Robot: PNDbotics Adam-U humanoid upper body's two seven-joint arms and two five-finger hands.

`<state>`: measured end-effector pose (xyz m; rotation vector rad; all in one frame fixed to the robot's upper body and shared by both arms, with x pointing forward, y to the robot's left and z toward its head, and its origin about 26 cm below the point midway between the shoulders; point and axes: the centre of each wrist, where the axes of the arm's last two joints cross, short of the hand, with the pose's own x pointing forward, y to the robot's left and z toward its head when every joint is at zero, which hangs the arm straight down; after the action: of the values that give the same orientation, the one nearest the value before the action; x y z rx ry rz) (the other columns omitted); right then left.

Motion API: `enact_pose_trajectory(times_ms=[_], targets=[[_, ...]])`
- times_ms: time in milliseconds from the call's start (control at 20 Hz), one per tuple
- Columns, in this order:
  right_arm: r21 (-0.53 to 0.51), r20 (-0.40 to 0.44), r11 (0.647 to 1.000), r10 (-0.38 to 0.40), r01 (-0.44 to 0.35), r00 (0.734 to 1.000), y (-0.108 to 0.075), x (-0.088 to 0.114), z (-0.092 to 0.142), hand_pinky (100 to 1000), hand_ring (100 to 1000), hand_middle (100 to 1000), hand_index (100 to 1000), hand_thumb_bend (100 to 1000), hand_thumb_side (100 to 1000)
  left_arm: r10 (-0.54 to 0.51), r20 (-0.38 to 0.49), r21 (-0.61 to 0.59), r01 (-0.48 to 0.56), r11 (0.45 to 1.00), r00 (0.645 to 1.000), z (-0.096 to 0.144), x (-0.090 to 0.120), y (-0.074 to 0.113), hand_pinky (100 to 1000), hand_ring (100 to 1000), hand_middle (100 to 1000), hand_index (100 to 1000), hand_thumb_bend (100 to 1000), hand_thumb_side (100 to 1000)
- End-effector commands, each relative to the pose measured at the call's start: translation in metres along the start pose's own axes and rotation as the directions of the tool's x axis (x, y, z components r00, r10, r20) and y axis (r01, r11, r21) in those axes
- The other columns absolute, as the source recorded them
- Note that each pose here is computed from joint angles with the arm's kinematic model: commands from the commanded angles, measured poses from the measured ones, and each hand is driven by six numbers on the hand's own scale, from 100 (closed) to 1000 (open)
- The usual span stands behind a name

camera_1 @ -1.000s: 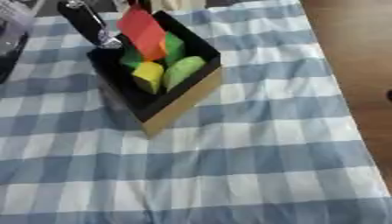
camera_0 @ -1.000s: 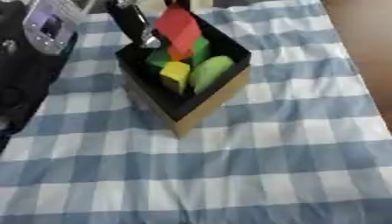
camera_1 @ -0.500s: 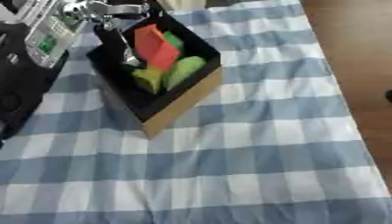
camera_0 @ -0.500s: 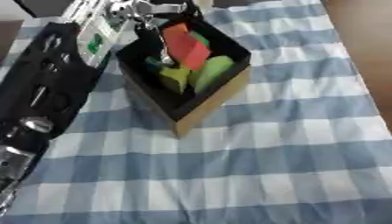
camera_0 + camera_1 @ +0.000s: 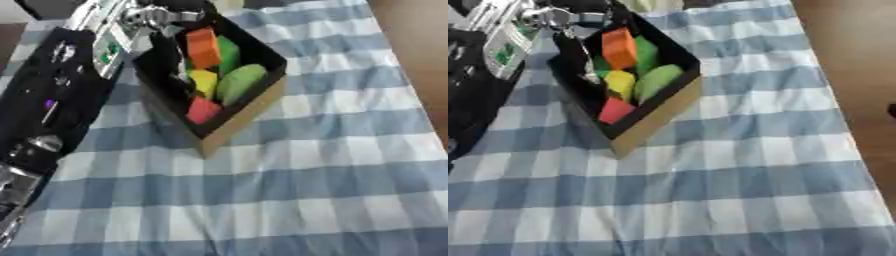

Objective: Pick up objects on the table and place them in the box.

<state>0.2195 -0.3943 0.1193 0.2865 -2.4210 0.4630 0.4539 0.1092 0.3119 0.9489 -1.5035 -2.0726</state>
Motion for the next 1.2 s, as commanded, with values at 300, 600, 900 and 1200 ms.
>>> enact_pose_trajectory(times_ms=[300, 600, 900, 1200], targets=[[0.037, 0.051, 0.998, 0.048, -0.050, 0.998, -0.004, 0.007, -0.005, 1000, 1000, 340, 1000, 100, 523, 0.073, -0.071, 0.327, -0.046, 0.944, 0.995, 0.047, -0.014, 0.036, 868, 857, 796, 878, 285, 391], [0.012, 0.097, 0.999, 0.044, -0.046, 0.994, -0.006, 0.008, -0.008, 1000, 1000, 359, 1000, 100, 523, 0.252, -0.051, 0.546, -0.185, 0.817, 0.966, 0.086, -0.029, 0.018, 860, 827, 775, 890, 236, 517], [-0.005, 0.191, 1.000, 0.028, -0.027, 0.981, -0.012, 0.012, -0.019, 1000, 1000, 398, 1000, 100, 525, 0.426, 0.263, 0.935, -0.337, 0.108, 0.866, 0.181, 0.010, -0.015, 868, 830, 776, 907, 227, 611], [-0.021, 0.276, 1.000, 0.002, 0.003, 0.961, -0.019, 0.016, -0.030, 1000, 1000, 433, 993, 100, 527, 0.449, 0.417, 0.909, -0.359, -0.213, 0.790, 0.184, 0.018, -0.042, 874, 837, 787, 925, 221, 748]])
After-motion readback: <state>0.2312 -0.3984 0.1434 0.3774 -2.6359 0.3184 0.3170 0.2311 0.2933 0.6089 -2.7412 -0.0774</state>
